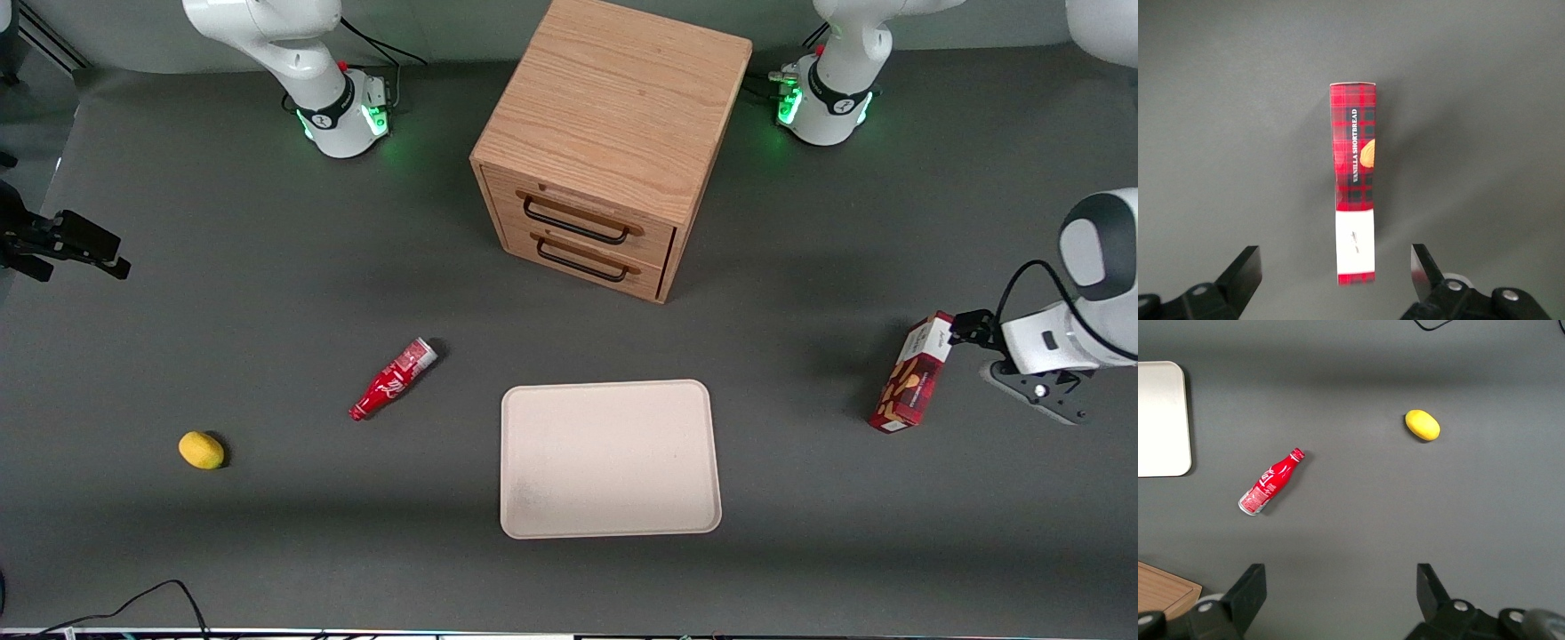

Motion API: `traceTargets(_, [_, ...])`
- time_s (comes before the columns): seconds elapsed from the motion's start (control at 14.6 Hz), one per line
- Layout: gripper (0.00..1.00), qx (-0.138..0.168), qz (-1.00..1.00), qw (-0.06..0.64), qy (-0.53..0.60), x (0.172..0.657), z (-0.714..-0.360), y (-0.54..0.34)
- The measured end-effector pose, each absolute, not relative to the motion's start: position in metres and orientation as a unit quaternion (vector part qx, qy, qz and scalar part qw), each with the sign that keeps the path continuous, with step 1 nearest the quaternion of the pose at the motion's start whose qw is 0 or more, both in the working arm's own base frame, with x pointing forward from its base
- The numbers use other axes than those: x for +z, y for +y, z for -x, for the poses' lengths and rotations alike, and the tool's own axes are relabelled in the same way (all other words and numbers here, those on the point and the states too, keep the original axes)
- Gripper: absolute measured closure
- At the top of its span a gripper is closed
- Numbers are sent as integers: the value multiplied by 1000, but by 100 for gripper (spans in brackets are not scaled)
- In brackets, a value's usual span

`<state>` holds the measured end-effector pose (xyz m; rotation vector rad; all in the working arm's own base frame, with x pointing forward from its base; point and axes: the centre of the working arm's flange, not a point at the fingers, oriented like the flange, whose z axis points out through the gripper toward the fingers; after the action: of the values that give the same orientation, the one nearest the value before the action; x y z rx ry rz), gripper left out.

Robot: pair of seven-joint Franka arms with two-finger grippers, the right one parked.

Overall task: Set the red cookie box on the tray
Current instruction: 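Lower the open left gripper over the red plaid cookie box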

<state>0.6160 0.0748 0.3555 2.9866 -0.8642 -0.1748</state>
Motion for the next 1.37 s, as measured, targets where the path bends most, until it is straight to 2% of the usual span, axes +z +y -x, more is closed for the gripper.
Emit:
traceTargets(0.27, [0, -49, -959, 12, -278, 323, -603, 73])
traceTargets(0.89, [0, -49, -959, 14, -277, 313, -597, 72])
traceTargets(1.37, [0, -38, -960, 13, -278, 276, -587, 68])
